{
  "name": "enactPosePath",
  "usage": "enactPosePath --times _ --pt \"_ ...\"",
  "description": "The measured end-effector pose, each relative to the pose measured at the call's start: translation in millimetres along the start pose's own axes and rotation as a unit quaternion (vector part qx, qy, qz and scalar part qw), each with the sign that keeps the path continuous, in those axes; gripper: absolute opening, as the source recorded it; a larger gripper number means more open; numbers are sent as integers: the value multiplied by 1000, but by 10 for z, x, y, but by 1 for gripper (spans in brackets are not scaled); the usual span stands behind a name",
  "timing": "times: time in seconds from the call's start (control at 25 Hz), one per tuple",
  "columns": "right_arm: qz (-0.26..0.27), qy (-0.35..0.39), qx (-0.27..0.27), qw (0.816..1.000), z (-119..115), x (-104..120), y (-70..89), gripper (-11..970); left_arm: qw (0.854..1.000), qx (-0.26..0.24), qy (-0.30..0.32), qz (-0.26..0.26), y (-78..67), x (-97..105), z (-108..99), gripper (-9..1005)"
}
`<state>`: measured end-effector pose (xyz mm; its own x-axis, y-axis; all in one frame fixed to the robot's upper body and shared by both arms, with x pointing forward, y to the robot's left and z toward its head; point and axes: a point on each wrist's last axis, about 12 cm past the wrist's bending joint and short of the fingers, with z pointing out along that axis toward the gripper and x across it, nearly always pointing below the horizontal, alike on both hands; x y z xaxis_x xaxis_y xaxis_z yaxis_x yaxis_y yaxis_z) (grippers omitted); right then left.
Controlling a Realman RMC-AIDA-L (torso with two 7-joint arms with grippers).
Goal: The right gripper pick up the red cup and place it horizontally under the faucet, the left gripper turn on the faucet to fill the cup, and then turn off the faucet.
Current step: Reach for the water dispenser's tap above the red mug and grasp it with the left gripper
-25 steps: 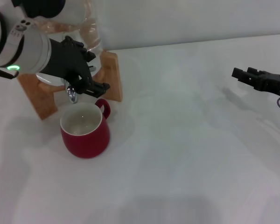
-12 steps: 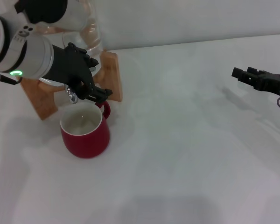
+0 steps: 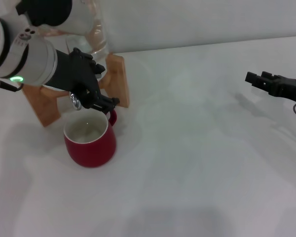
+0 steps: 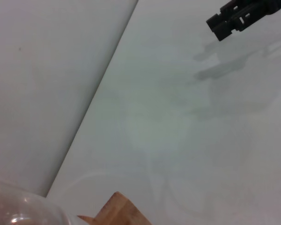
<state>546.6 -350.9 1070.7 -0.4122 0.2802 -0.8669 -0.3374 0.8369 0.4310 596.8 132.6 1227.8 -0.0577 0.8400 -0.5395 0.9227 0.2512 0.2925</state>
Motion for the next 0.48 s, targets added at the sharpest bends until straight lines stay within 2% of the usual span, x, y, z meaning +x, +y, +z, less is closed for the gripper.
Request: enactPosePath --times 0.48 --pt "-1 1 -4 1000 -3 -6 3 595 1000 3 -3 9 -57 -37 -110 800"
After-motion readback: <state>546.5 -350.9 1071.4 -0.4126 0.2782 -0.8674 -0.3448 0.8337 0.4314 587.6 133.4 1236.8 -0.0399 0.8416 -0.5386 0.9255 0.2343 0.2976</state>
